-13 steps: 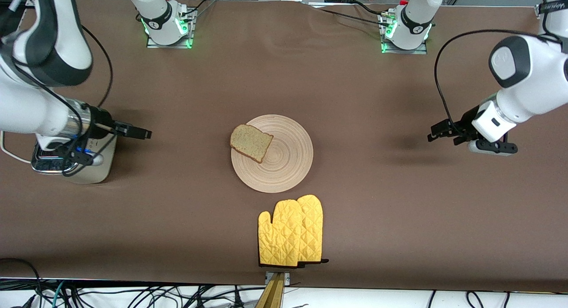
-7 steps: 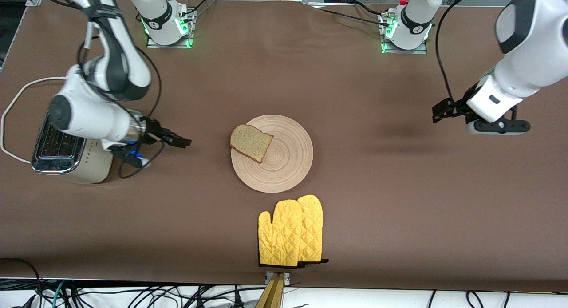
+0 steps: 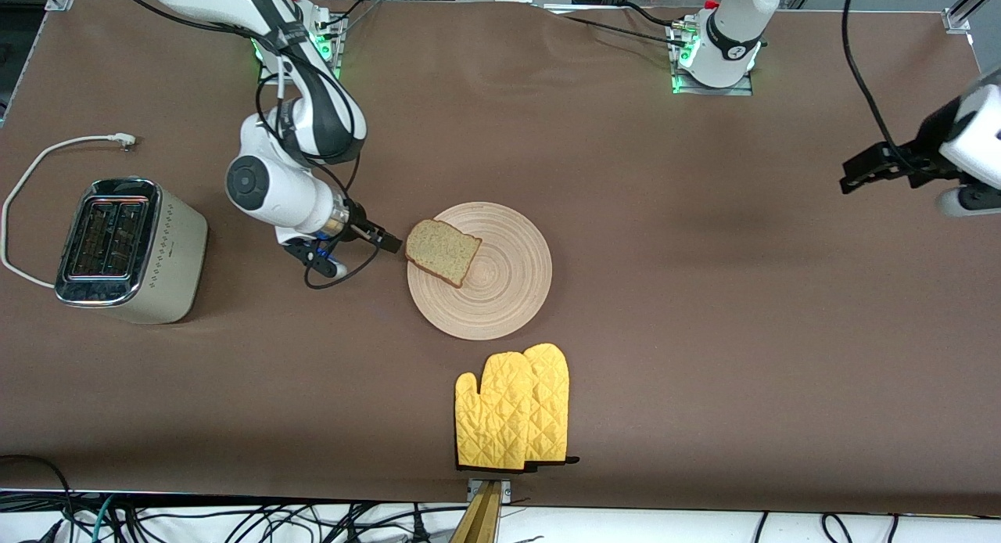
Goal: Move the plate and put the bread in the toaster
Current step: 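Grasp the bread slice on the plate with the right gripper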
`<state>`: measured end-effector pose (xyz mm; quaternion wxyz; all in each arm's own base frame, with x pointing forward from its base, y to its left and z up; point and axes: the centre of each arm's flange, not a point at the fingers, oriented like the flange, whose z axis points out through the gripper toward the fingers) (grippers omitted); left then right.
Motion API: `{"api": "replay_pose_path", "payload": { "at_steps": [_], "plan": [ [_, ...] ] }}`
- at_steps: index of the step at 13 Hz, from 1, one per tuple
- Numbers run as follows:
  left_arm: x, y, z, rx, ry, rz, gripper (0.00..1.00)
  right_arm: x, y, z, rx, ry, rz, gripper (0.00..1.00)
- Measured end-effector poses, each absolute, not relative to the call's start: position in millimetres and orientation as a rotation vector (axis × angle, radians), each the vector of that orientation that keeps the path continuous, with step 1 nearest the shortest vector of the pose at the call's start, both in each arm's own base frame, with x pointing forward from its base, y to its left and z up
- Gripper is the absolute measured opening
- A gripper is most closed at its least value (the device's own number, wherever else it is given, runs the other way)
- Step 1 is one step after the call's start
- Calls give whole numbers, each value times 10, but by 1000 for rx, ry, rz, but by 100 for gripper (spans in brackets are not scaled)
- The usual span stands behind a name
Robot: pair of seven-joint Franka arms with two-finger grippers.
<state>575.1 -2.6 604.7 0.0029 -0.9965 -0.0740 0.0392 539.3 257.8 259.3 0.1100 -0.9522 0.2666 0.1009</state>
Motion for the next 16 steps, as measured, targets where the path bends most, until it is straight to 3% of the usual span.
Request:
{"api": "replay_pose_path", "payload": {
  "at_steps": [12,13,16],
  "plan": [
    [5769,90,6020,-3160,-282,160,100,5149,2978,2164,-2768,805,313,99],
    [5771,147,5983,-3163,-300,173,100,5148,2977,2162,-2769,805,314,94],
    [5778,164,5943,-3163,-305,186,100,5145,2985,2164,-2768,804,313,55]
  ]
}}
